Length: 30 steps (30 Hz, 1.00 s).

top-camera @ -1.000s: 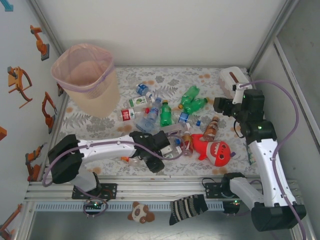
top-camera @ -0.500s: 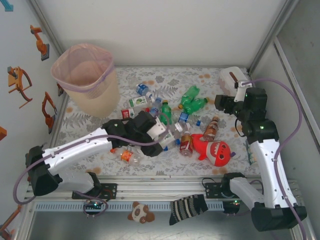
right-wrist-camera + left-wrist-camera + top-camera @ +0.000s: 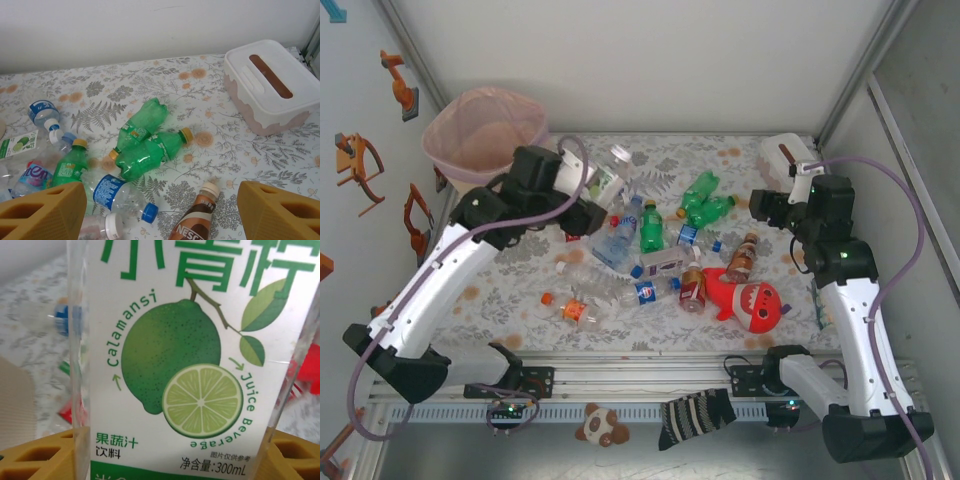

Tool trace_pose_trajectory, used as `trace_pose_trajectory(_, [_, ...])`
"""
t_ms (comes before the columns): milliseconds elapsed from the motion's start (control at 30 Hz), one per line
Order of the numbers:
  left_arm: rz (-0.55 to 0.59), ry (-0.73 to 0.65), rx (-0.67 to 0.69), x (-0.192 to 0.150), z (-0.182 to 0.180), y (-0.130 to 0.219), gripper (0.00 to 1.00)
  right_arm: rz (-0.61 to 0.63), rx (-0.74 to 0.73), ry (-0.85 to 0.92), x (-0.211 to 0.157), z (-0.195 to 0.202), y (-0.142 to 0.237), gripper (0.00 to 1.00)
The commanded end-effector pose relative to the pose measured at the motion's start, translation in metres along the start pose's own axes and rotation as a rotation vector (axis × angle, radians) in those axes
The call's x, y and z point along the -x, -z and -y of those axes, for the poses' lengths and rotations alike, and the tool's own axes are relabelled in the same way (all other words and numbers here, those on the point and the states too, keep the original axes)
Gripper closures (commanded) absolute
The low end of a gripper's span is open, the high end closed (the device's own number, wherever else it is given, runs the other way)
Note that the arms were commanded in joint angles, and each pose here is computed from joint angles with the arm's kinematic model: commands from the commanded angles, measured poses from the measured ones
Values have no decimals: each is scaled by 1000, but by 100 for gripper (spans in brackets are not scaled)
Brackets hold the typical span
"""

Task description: Put the plastic bottles in the bin

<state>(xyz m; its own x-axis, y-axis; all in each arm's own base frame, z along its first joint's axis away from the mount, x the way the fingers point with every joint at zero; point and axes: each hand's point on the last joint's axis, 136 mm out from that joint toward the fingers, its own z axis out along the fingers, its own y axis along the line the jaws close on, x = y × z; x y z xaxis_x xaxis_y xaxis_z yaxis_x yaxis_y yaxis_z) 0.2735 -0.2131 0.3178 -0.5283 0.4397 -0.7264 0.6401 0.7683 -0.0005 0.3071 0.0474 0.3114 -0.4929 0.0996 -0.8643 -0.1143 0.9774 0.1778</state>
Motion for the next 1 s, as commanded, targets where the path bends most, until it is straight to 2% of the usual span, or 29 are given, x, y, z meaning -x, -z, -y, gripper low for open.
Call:
trace_pose_trajectory(0, [10, 16, 70, 11, -33, 9, 40, 33, 3, 15, 13, -4, 5, 22])
trace_pose_trajectory(333, [70, 170, 258, 36, -135, 37, 42, 35, 17, 16, 17, -6, -1, 22])
trace_pose_trajectory(533, [64, 251, 370, 35, -192, 42, 43, 28, 28, 11, 17, -7, -10, 22])
trace_pose_trajectory(733, [4, 334, 444, 18, -246, 29, 45, 19, 26, 21, 20, -7, -18, 22])
trace_pose_trajectory(967, [-98, 399, 427, -8, -278, -8, 46, 6, 22, 28, 20, -6, -27, 22])
